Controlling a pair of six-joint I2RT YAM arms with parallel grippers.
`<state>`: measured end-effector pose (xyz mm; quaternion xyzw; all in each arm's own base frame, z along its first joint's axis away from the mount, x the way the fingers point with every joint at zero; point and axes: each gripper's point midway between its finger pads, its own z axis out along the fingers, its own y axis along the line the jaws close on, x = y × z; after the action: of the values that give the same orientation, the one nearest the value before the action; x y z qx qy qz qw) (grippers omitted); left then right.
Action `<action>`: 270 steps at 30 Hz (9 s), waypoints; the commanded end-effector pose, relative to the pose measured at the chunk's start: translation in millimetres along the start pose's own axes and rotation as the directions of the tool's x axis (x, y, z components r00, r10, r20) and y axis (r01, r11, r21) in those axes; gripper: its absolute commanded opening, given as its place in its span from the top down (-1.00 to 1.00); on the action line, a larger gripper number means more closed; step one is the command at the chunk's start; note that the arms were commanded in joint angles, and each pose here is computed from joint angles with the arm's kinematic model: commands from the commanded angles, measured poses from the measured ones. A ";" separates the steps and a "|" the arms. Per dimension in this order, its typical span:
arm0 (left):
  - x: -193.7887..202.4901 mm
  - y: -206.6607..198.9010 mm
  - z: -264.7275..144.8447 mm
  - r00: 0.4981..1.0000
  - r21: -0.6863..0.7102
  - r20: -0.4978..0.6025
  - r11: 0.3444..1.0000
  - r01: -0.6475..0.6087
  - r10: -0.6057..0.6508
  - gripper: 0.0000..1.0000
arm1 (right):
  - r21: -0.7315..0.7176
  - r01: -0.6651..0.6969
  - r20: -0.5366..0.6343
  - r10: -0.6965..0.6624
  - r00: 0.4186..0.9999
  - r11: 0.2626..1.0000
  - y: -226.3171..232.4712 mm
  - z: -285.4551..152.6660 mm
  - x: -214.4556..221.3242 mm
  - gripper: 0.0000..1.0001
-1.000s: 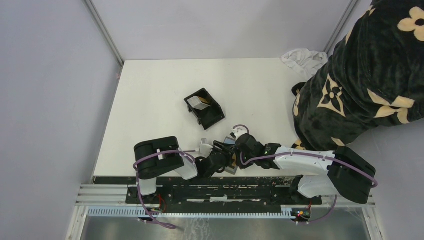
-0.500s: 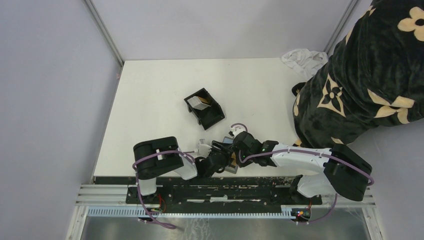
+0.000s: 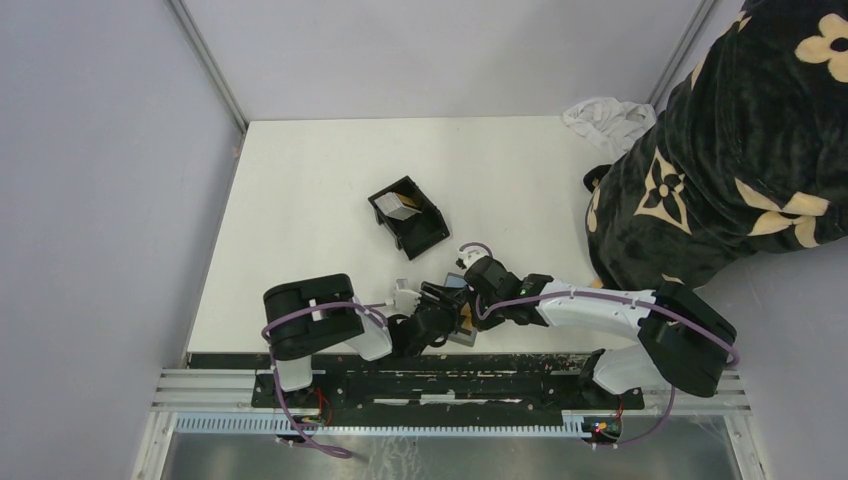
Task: Put the credit cards into the card holder
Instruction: Insert the credit card into the card holder, then adjust the card holder at the center of the board.
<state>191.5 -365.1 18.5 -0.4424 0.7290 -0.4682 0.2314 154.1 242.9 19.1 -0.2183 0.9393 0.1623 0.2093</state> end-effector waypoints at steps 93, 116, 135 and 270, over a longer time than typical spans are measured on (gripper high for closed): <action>-123.1 193.7 -124.2 0.931 -0.710 0.075 0.675 -0.202 0.357 0.03 | -0.196 -0.027 0.133 0.054 0.990 0.980 51.8 43.1 -86.0 0.98; -148.3 161.7 -123.6 0.863 -0.676 0.147 0.685 -0.270 0.484 0.48 | -0.140 -0.024 0.191 0.051 0.980 0.990 37.6 -8.9 -89.3 0.46; -185.8 137.8 -100.4 0.646 -0.780 -0.058 0.370 -0.505 0.761 0.49 | -0.087 0.040 0.210 -0.021 0.977 0.995 48.5 12.9 -133.7 0.41; -189.4 -3.4 -31.8 0.797 -0.549 0.234 0.752 -0.364 0.557 -0.01 | -0.095 0.182 0.144 -0.167 0.975 0.979 47.8 9.5 -157.6 -0.12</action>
<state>287.2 -219.2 26.1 -0.3919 0.8216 -0.1795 0.3731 259.1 328.0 76.6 -0.2751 0.9040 0.2107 0.2506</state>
